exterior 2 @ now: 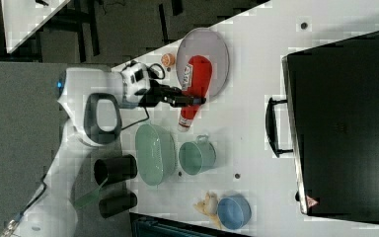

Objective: Pick ketchup from strainer and place it on the table

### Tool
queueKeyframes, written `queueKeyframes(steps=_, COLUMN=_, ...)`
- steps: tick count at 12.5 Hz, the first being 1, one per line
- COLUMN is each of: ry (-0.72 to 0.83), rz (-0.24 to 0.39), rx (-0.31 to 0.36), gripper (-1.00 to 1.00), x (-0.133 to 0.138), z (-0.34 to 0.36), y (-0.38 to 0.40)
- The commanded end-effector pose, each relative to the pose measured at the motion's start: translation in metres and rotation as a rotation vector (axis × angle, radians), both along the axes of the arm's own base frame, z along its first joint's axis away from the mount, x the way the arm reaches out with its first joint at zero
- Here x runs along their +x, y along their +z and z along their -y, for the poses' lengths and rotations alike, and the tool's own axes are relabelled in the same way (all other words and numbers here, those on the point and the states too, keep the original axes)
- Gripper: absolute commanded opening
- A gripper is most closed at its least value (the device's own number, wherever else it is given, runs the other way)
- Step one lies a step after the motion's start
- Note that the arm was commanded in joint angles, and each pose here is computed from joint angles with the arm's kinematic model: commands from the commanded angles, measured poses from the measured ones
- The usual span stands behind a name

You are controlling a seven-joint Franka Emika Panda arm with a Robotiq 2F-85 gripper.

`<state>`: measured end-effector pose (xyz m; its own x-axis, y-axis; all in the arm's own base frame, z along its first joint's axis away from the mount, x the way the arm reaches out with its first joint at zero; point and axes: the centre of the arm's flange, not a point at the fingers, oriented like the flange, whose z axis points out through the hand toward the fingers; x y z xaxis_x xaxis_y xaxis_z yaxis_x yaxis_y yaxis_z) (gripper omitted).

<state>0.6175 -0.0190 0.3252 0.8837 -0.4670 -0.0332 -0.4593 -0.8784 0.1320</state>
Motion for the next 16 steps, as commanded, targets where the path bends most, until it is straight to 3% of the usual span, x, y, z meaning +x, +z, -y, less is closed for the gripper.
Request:
queueKeyframes(steps=1, ry=0.076, rz=0.014, rx=0.028, gripper=0.21, x=-0.024, z=-0.010, y=-0.025)
queueKeyframes(steps=5, ry=0.070, rz=0.063, rx=0.064, gripper=0.21, x=-0.067, z=-0.004, y=-0.088)
queueKeyframes(steps=9, ry=0.061, rz=0.001, rx=0.078, gripper=0.21, x=-0.093, z=-0.003, y=-0.122)
queueKeyframes(steps=10, ry=0.062, rz=-0.004, rx=0.084, gripper=0.27, x=-0.094, z=-0.004, y=-0.129)
queueKeyframes(steps=12, ry=0.063, rz=-0.010, rx=0.090, gripper=0.68, x=-0.093, z=-0.005, y=-0.135)
queueKeyframes(steps=13, ry=0.065, rz=0.016, rx=0.087, gripper=0.90, x=-0.087, z=-0.006, y=-0.125)
queueKeyframes(steps=14, ry=0.070, rz=0.056, rx=0.079, gripper=1.00, x=-0.078, z=-0.007, y=-0.107)
queueKeyframes(steps=16, ry=0.078, rz=0.152, rx=0.057, gripper=1.00, x=-0.055, z=-0.008, y=-0.056)
